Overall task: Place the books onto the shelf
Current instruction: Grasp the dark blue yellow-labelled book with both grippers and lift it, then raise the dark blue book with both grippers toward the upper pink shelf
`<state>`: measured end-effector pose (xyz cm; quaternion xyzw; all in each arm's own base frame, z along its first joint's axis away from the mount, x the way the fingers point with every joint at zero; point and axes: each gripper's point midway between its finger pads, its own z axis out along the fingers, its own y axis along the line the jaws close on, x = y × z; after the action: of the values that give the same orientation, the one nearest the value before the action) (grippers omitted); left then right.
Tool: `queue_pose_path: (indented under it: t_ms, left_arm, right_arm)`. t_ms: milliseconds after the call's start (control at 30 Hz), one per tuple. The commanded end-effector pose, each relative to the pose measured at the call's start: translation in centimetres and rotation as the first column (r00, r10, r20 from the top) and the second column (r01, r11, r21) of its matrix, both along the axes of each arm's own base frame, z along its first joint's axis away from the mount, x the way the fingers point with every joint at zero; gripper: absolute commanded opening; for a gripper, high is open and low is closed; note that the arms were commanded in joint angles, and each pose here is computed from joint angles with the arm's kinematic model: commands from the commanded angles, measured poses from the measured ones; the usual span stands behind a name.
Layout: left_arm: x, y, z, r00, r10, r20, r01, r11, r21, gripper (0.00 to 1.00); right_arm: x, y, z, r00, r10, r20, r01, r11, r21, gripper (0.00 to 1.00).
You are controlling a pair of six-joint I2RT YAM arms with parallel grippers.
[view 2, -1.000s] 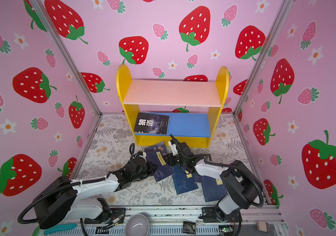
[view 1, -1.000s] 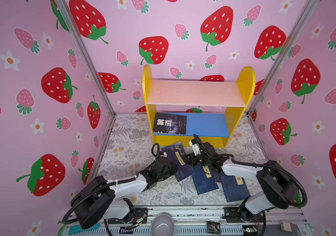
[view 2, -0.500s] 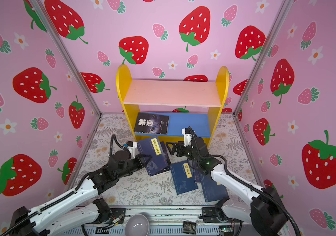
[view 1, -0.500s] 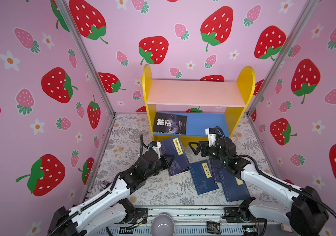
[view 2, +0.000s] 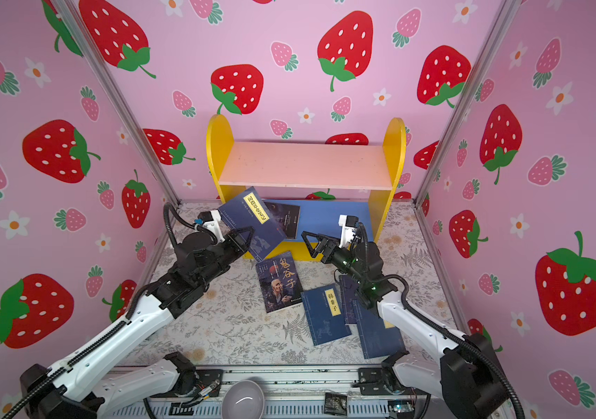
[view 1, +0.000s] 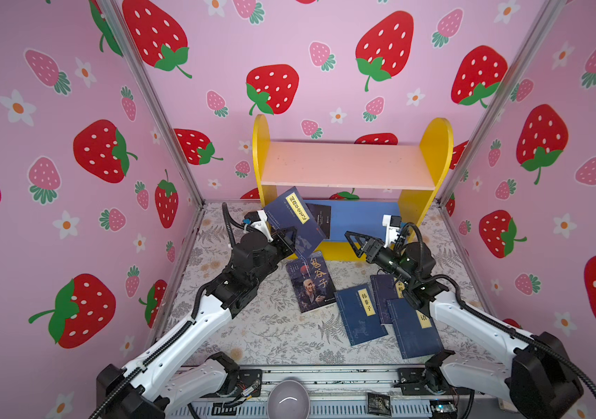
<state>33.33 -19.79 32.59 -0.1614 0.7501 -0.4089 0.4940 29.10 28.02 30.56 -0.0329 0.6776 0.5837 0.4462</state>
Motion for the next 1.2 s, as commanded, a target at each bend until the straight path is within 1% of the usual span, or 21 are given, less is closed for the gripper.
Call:
queue_pose_path:
  t_ms: [0, 133, 267, 333, 433, 700, 1000, 1133, 1167]
  left_arm:
    - [1.4, 0.8, 5.2, 0.984, 0.088, 0.153, -0.066, 0.988, -0.139, 0.00]
    - [2.4, 0.8, 4.8, 0.979, 0.133, 0.153, -0.103, 0.976, -0.192, 0.00]
    - [3.4, 0.6, 4.8, 0.975, 0.155, 0.160, -0.115, 0.965, -0.236, 0.00]
    - [3.8, 0.1, 4.8, 0.976, 0.150, 0.160, -0.106, 0.961, -0.255, 0.00]
    - [4.4, -0.9, 4.3, 0.981, 0.128, 0.148, -0.086, 0.961, -0.262, 0.00]
    - [4.8, -1.9, 3.5, 0.985, 0.110, 0.136, -0.068, 0.958, -0.280, 0.00]
    - [4.8, -3.7, 4.3, 0.986, 0.064, 0.156, -0.011, 0.947, -0.321, 0.00]
    - [4.5, -4.4, 4.4, 0.987, 0.039, 0.158, 0.018, 0.939, -0.344, 0.00]
    - [4.4, -4.5, 4.3, 0.987, 0.034, 0.157, 0.023, 0.937, -0.348, 0.00]
  right_arm:
    - [-1.2, 0.8, 2.0, 0.995, 0.102, 0.013, -0.103, 0.984, 0.145, 0.99]
    - [-1.2, 2.0, 1.2, 0.985, 0.172, -0.034, -0.163, 0.970, 0.181, 0.96]
    - [-1.7, 3.8, 0.8, 0.966, 0.251, -0.059, -0.232, 0.946, 0.225, 0.92]
    - [-1.8, 4.8, 0.6, 0.956, 0.284, -0.073, -0.259, 0.936, 0.239, 0.91]
    - [-2.1, 5.6, 1.4, 0.947, 0.318, -0.051, -0.293, 0.917, 0.272, 0.89]
    - [-1.7, 6.0, 2.9, 0.948, 0.320, -0.009, -0.303, 0.906, 0.295, 0.91]
    - [-0.9, 7.4, 1.9, 0.930, 0.361, -0.069, -0.325, 0.894, 0.307, 0.84]
    - [-0.8, 7.8, 1.9, 0.923, 0.377, -0.074, -0.338, 0.889, 0.310, 0.79]
    - [-0.7, 7.9, 1.9, 0.923, 0.377, -0.073, -0.338, 0.888, 0.312, 0.77]
